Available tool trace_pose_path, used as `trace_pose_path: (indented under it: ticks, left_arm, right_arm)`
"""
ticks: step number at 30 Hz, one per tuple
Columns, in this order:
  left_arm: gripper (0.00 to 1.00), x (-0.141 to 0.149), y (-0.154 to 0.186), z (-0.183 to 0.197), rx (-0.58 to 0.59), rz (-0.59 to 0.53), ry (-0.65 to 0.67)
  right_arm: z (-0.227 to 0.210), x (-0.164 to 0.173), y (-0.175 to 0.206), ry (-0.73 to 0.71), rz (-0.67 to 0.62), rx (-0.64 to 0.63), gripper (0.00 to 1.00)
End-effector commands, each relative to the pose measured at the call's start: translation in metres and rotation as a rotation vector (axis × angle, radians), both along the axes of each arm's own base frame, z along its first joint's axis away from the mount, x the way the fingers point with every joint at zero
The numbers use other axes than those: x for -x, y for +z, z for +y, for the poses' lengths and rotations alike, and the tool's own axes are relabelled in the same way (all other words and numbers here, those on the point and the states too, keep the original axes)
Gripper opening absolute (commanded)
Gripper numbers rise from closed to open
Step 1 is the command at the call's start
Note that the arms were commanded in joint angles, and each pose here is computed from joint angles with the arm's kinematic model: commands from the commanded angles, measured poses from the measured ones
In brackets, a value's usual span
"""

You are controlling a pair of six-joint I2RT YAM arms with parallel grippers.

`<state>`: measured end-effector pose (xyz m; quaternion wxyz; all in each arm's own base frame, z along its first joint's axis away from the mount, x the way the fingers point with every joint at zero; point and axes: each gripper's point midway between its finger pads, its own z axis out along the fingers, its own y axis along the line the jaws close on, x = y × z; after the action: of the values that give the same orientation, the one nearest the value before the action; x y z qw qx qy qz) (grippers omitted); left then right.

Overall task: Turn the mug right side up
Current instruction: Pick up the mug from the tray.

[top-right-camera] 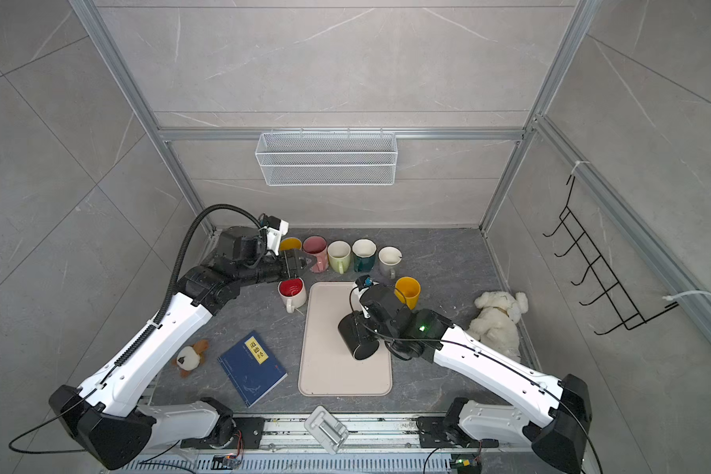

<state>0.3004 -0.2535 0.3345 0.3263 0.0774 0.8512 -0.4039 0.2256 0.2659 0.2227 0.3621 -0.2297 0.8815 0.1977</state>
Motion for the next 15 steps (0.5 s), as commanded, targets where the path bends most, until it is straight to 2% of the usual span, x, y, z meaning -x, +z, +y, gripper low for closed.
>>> trace_pose_path:
  ticks: [1,5,15]
  left_arm:
    - [0.50,0.017,0.001,-0.013,0.023,0.067,-0.104]
    - [0.51,0.019,0.001,-0.027,0.074,0.130,-0.148]
    - [0.51,0.034,0.016,-0.053,0.224,0.229,-0.272]
  right_arm:
    - [0.007,-0.022,0.063,0.046,-0.391,0.017,0.00]
    - [0.016,-0.023,0.088,0.110,-0.585,0.059,0.00]
    - [0.023,-0.023,0.118,0.142,-0.861,0.170,0.00]
